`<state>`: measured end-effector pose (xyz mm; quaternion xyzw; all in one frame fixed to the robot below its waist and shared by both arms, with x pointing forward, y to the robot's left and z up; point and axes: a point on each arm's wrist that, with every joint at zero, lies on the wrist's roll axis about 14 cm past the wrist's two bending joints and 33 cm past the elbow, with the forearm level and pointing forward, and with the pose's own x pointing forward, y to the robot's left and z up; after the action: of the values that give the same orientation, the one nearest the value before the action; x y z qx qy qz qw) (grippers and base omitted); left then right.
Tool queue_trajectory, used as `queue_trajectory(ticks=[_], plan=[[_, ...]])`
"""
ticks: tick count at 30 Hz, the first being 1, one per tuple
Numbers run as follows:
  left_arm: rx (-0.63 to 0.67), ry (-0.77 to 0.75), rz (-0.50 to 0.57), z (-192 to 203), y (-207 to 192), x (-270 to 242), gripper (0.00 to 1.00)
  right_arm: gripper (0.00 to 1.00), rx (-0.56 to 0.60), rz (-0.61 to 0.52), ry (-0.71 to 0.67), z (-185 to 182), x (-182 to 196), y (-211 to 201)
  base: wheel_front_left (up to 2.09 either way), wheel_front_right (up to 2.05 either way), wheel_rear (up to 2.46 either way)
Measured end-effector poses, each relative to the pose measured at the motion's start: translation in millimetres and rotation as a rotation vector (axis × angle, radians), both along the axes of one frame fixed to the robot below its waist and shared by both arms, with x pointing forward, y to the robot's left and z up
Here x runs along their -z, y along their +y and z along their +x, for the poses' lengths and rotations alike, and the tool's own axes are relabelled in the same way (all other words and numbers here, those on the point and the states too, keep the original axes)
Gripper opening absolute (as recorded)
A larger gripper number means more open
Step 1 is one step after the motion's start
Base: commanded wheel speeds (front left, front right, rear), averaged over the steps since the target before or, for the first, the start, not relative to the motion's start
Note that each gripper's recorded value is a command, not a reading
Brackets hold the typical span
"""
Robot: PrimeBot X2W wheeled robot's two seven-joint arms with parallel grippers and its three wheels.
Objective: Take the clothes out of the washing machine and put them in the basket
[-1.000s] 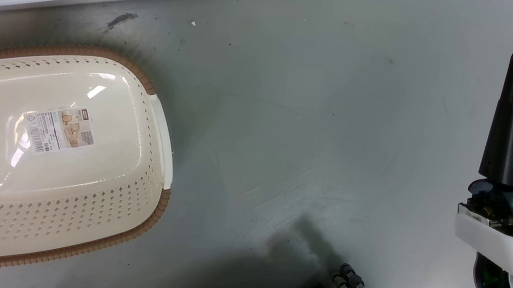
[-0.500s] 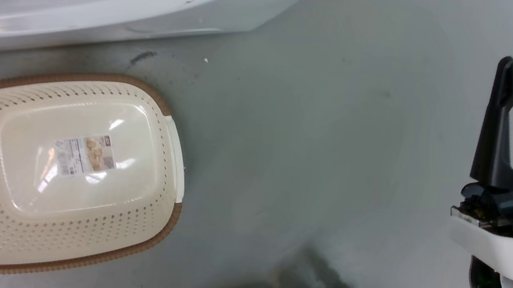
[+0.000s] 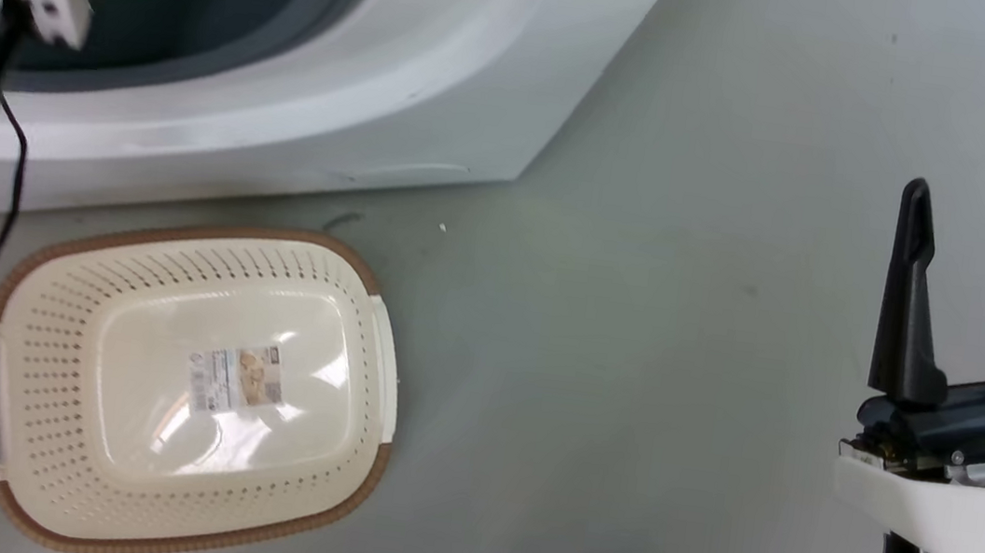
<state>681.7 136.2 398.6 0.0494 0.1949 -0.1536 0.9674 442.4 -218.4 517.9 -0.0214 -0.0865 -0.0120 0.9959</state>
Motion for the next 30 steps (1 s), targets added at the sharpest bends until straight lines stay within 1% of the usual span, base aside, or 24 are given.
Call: queue_trajectory(ticks=[10,17,23,30], plan=[[0.075,-0.127,-0.04,-71,-4,-33,0.0,1.0,-0.007,0.001,-0.05,-29,-27,6,0.0,0.0,0.0],[0.113,-0.16,-0.057,-127,-5,-50,0.0,1.0,-0.039,0.005,-0.076,-50,-40,18,0.0,0.0,0.0],[0.097,-0.194,-0.107,-177,-3,-65,0.0,1.0,-0.061,0.011,-0.104,-69,-51,26,0.0,0.0,0.0],[0.032,-0.158,-0.134,-232,15,-53,0.0,1.0,-0.114,0.016,-0.14,-76,-63,44,0.0,0.0,0.0]])
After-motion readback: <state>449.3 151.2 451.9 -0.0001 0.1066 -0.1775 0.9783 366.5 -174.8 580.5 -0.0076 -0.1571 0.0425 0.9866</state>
